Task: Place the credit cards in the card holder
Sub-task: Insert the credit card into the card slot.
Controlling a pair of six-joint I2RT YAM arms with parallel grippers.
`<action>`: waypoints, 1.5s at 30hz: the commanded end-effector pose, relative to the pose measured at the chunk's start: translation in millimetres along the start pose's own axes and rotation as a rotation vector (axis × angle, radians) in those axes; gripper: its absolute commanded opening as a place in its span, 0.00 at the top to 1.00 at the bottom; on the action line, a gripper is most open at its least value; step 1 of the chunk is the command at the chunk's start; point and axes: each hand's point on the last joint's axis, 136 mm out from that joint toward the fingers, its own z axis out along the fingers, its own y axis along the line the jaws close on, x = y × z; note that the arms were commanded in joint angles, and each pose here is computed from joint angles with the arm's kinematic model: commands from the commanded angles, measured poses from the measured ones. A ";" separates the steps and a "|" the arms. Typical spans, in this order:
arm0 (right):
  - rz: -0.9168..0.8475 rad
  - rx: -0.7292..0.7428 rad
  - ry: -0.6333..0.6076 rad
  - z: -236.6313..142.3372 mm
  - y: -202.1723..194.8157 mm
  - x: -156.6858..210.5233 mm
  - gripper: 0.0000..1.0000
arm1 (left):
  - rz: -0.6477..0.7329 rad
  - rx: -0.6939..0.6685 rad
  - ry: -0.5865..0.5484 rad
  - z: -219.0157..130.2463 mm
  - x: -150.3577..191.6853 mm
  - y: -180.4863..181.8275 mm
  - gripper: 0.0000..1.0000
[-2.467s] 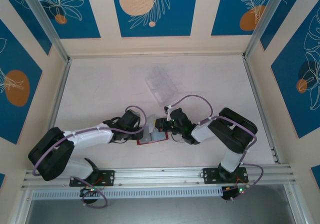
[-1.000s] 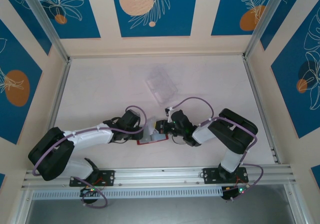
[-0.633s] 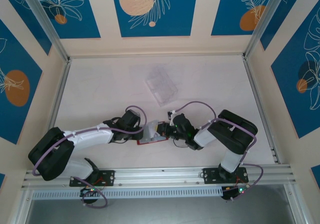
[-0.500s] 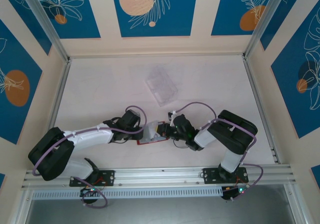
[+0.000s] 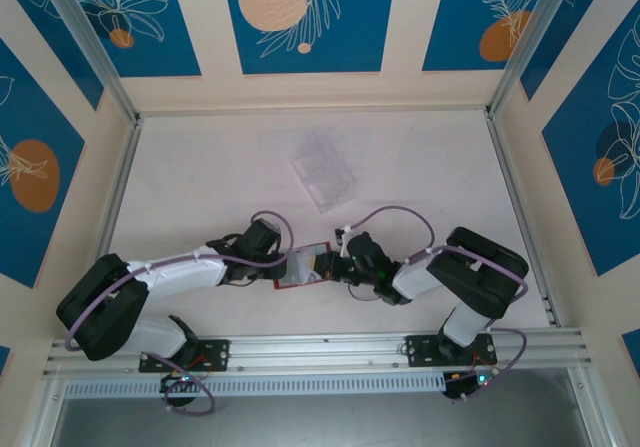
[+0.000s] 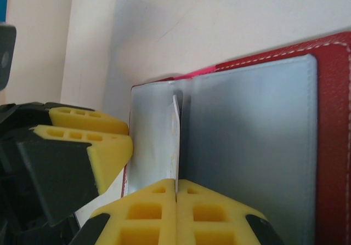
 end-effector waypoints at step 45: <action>-0.046 0.061 0.135 29.0 -22.4 26.8 1.00 | 0.019 -0.073 0.100 1.9 30.0 17.4 0.68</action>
